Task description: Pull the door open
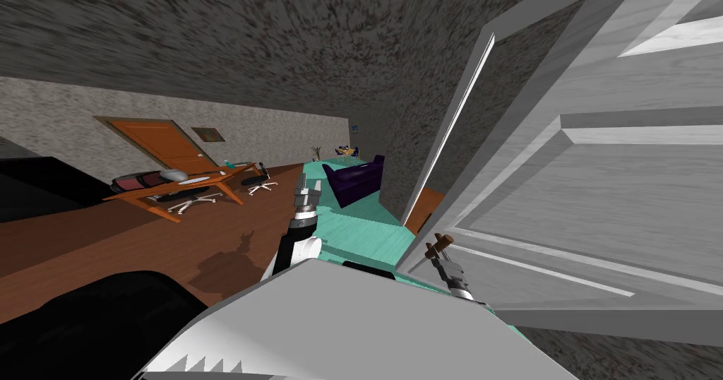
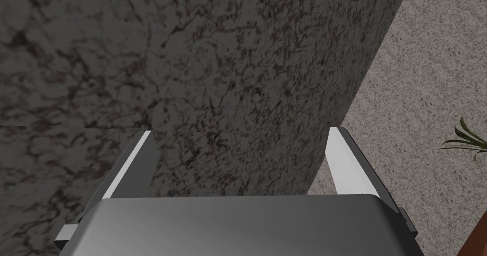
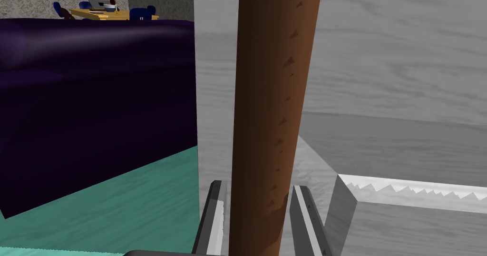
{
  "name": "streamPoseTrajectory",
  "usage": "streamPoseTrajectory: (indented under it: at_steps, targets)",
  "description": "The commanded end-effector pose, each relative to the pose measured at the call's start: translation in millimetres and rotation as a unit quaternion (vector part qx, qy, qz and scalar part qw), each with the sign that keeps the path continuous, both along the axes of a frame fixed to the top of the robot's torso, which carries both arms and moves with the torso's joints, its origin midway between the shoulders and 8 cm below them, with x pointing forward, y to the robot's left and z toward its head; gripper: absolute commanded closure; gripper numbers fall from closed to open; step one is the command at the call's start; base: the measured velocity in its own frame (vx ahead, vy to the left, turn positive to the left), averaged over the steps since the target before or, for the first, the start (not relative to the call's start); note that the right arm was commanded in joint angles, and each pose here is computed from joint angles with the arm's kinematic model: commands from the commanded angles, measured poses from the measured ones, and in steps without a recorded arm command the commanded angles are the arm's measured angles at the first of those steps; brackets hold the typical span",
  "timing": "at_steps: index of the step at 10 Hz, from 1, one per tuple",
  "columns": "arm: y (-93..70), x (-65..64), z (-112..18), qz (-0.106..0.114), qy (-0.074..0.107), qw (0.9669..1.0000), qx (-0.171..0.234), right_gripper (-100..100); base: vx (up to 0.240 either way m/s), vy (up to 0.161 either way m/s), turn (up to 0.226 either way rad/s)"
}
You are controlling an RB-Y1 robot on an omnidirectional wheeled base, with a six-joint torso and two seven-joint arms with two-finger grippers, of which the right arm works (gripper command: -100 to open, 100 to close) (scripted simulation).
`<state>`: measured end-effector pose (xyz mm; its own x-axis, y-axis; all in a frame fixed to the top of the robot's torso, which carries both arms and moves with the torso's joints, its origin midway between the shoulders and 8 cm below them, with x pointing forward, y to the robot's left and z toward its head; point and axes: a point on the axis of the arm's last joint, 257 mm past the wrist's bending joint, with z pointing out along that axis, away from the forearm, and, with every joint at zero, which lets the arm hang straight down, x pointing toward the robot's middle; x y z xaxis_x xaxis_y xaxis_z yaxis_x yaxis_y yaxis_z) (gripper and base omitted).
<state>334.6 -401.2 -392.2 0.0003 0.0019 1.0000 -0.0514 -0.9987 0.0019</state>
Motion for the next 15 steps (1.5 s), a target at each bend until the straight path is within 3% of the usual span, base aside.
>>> streamPoseTrajectory:
  at_steps: [1,2,9,10,15]
  targets:
    - [0.0,0.0,0.0,0.000,0.000,1.0000,0.000,100,-0.102,-0.029,0.033]
    - [2.1,-8.0,-1.3,0.011,0.001,0.9999,0.001,100,-0.171,-0.023,0.147]
    - [2.7,-31.9,0.6,0.047,0.000,0.9989,0.001,100,-0.197,-0.049,0.113]
    - [1.3,-28.4,0.5,0.043,0.000,0.9991,0.000,100,-0.083,-0.024,0.027]
    - [1.2,-63.7,-5.4,0.064,0.001,0.9980,-0.003,100,0.007,0.002,0.011]
